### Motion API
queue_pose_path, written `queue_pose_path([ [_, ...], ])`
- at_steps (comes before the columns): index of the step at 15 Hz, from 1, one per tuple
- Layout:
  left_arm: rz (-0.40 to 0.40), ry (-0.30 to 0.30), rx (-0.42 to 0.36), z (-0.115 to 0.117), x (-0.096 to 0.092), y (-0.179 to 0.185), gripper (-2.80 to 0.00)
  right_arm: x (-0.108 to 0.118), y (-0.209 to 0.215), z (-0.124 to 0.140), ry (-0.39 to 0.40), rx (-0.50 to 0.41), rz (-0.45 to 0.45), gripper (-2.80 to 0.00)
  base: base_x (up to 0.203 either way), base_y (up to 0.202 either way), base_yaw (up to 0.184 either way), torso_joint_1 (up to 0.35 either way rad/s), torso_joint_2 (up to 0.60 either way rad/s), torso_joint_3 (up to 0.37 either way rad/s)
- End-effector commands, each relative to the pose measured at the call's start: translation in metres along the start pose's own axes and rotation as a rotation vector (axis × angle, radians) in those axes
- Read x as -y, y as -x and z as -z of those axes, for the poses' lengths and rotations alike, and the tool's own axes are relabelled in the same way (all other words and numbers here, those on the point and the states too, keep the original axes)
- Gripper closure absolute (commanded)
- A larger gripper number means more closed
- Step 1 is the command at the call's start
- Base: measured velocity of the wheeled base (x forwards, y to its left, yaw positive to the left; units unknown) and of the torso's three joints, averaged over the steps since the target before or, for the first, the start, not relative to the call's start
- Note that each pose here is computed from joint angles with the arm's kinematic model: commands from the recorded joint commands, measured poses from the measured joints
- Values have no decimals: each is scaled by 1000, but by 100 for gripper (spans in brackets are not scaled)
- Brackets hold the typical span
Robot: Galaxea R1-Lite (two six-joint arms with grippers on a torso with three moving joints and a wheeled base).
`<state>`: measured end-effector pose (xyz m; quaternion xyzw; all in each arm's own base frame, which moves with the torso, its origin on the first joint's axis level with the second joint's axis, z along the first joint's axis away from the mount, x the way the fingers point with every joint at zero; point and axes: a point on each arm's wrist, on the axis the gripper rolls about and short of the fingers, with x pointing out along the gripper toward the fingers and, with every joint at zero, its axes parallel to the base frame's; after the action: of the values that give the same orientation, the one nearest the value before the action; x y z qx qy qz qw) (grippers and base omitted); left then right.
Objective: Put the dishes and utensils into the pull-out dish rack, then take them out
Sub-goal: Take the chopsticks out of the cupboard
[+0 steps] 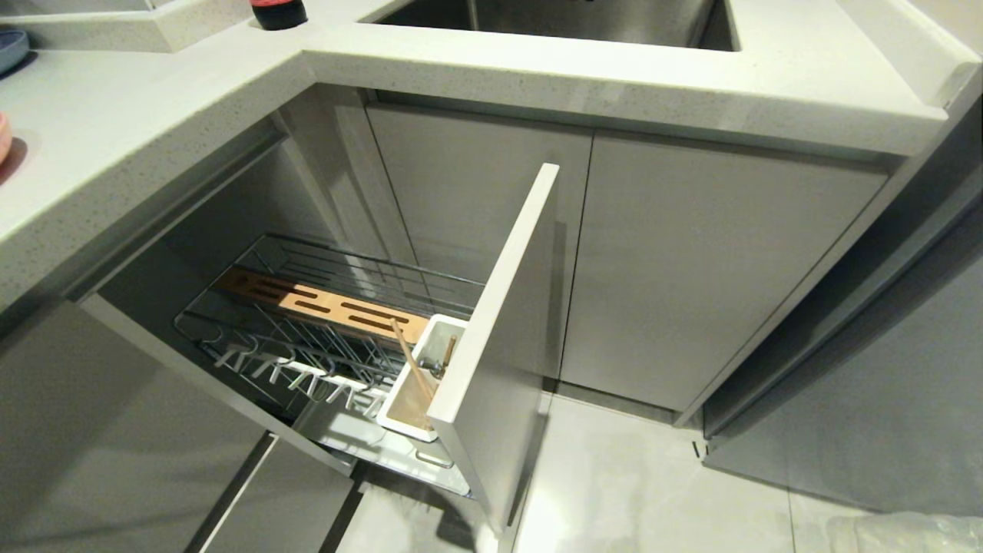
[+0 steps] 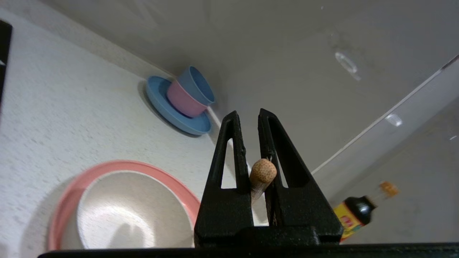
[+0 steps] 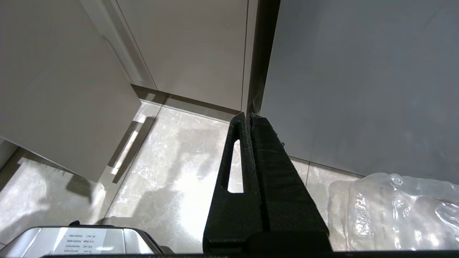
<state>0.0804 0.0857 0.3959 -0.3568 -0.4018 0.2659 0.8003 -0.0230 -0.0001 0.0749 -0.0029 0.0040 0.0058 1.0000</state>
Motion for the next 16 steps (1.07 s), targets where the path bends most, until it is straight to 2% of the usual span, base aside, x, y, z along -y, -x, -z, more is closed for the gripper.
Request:
queue_pose_path([
  [1, -8, 74, 1, 1, -2, 0, 0, 0, 0, 0, 0, 0, -1, 0, 0, 0, 0, 0, 0, 0],
  [3, -30, 96, 5, 2, -9, -2, 0, 0, 0, 0, 0, 0, -1, 0, 0, 0, 0, 0, 0, 0],
  [5, -40, 184, 5, 4, -12, -5, 0, 0, 0, 0, 0, 0, -1, 0, 0, 0, 0, 0, 0, 0],
  [8, -75, 227, -6, 8, -20, -10, 0, 0, 0, 0, 0, 0, -1, 0, 0, 0, 0, 0, 0, 0],
  [11, -99, 299, -57, 9, -32, -14, 0, 0, 0, 0, 0, 0, -1, 0, 0, 0, 0, 0, 0, 0],
  [13, -164, 301, -85, 12, -43, -16, 0, 0, 0, 0, 0, 0, -1, 0, 0, 0, 0, 0, 0, 0],
  [14, -180, 301, -120, 14, -47, -18, 0, 0, 0, 0, 0, 0, -1, 0, 0, 0, 0, 0, 0, 0],
  [16, -201, 297, -141, 14, -56, -18, 0, 0, 0, 0, 0, 0, -1, 0, 0, 0, 0, 0, 0, 0],
])
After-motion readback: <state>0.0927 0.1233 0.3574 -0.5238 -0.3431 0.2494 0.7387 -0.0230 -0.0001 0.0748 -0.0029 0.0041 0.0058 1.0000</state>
